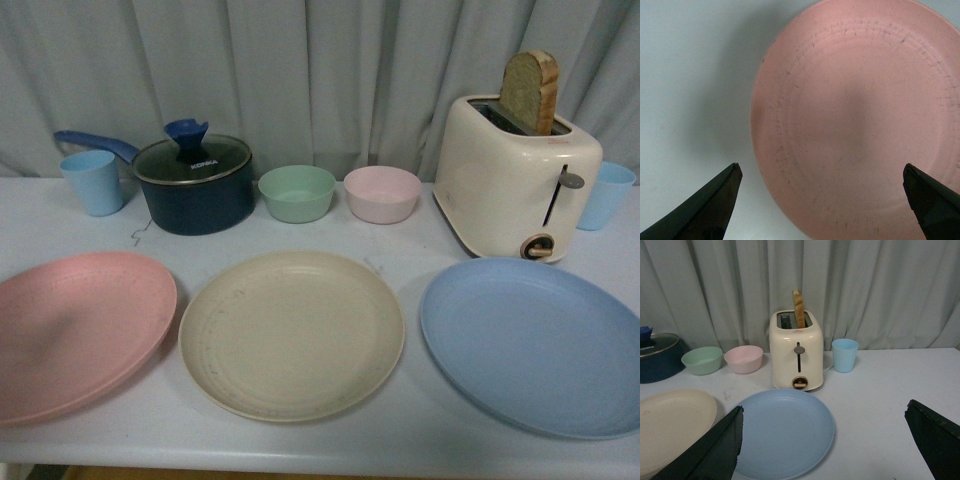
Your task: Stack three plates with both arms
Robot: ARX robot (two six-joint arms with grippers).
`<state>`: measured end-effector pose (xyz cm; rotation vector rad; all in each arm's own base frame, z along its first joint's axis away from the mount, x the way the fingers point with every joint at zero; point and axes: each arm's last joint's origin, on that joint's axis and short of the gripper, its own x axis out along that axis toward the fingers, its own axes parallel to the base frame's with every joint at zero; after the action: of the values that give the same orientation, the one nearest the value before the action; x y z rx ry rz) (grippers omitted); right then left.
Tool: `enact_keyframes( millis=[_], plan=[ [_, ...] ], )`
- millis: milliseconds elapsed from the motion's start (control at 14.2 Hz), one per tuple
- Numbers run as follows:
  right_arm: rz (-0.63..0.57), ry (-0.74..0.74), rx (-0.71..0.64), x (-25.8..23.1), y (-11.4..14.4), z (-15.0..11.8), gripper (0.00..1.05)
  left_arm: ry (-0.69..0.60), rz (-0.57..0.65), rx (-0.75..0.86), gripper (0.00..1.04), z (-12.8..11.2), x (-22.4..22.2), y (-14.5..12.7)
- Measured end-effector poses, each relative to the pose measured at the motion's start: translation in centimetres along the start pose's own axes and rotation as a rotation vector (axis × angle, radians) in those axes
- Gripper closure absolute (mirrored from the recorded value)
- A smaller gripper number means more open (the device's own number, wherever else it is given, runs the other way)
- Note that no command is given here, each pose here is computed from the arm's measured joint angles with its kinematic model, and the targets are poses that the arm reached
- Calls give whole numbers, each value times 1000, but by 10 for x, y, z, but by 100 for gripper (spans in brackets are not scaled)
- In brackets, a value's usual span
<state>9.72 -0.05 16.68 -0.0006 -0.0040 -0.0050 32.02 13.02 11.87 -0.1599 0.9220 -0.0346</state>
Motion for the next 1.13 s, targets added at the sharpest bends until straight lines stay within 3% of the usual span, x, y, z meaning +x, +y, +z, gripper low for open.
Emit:
enact_keyframes(
  millis=[492, 774, 985, 1126],
  plan=[
    [0, 0, 0, 0, 0, 0, 6, 73, -29, -27, 7, 6, 64, 32],
    [0, 0, 0, 0, 0, 0, 6, 68, -30, -56, 41, 7, 67, 42],
    [0, 0, 0, 0, 0, 0, 6, 72, -24, -72, 79, 5, 66, 46],
    [0, 0, 0, 0, 0, 0, 6, 63, -29, -84, 95, 6, 64, 48]
  ],
)
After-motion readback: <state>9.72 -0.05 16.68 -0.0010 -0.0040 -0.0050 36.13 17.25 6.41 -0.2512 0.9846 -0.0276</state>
